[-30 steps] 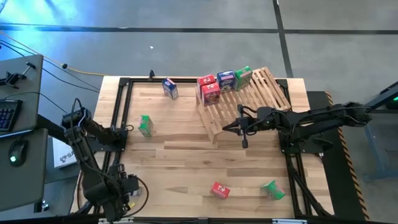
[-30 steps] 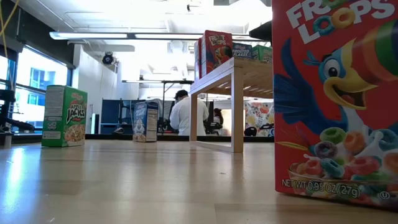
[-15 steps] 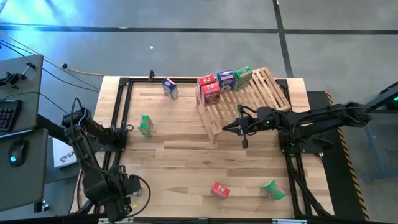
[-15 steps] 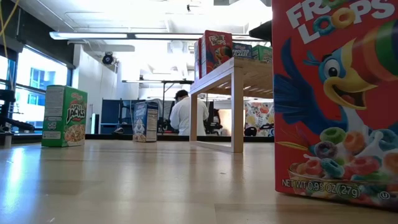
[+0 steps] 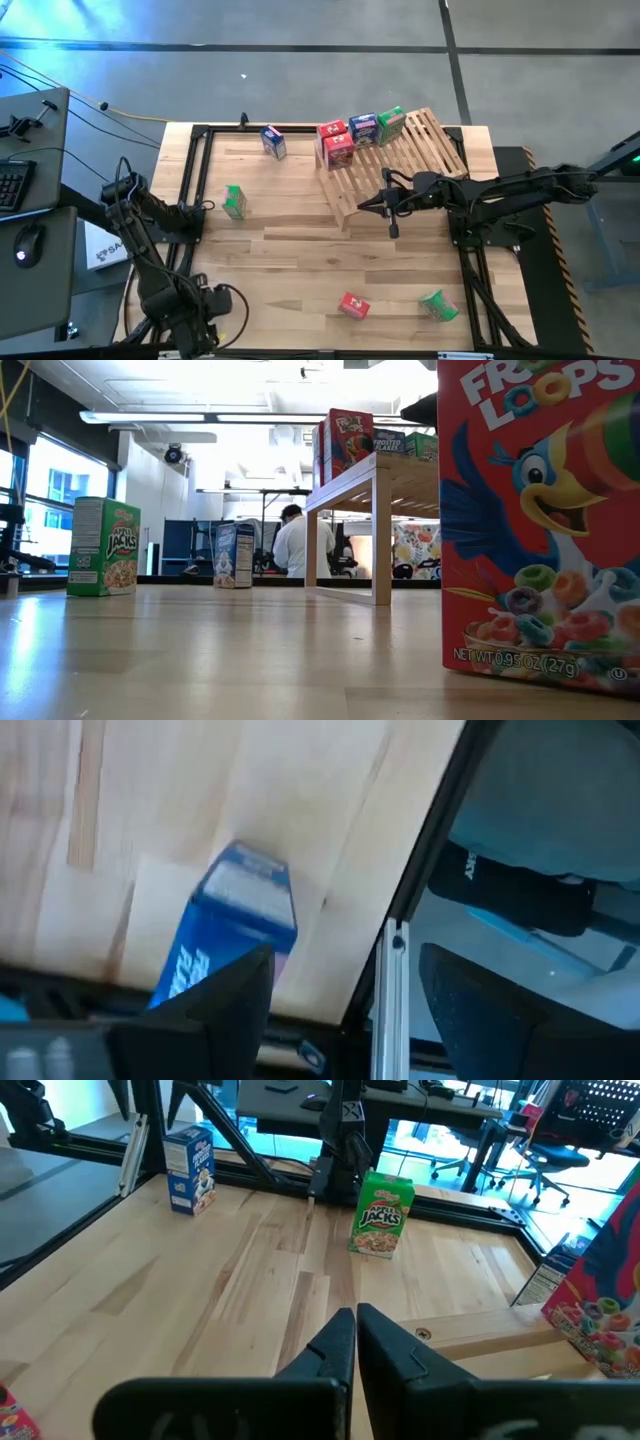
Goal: Stack cereal on shelf
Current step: Put the bottom blue cereal box on the shelf aligned with the other blue cereal box
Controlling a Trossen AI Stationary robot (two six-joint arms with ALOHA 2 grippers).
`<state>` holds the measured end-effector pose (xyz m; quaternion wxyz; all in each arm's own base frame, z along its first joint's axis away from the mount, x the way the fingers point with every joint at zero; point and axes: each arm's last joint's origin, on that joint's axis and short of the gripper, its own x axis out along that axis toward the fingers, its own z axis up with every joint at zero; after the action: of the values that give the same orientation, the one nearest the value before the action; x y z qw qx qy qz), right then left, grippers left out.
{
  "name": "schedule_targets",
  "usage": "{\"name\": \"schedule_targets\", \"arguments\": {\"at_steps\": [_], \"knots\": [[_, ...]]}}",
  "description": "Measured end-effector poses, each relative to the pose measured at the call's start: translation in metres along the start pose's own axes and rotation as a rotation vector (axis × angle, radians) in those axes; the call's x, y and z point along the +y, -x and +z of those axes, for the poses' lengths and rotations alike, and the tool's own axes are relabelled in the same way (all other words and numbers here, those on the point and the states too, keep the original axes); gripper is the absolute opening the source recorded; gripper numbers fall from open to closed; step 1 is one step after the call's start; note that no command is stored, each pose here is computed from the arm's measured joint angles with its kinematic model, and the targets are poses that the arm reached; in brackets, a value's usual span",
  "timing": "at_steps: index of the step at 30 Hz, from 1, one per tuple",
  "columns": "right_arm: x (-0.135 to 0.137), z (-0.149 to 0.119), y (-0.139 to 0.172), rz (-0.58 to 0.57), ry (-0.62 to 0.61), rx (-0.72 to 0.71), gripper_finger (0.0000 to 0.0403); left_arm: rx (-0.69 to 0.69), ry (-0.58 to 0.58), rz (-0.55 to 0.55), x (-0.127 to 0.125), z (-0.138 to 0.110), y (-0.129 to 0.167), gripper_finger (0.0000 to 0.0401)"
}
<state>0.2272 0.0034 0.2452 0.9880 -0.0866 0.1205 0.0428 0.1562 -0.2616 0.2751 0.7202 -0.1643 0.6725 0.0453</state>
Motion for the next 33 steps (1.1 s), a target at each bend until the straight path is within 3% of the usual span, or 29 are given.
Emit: {"name": "schedule_targets", "arguments": {"at_steps": [11, 15, 20, 33], "knots": [[0.0, 0.0, 0.0, 0.0, -0.001, 0.003, 0.0005, -0.033, 0.009, 0.07, 0.004, -0.007, 0.0, 0.0306], [0.0, 0.0, 0.0, 0.0, -0.001, 0.003, 0.0005, -0.098, 0.051, 0.129, 0.008, -0.015, 0.001, 0.0309], [0.0, 0.0, 0.0, 0.0, -0.001, 0.003, 0.0005, -0.157, 0.002, 0.159, 0.007, -0.019, -0.002, 0.031], [0.0, -0.001, 0.0, 0.006, -0.001, 0.006, 0.0005, -0.092, -0.045, 0.211, 0.013, -0.034, -0.017, 0.031]]}}
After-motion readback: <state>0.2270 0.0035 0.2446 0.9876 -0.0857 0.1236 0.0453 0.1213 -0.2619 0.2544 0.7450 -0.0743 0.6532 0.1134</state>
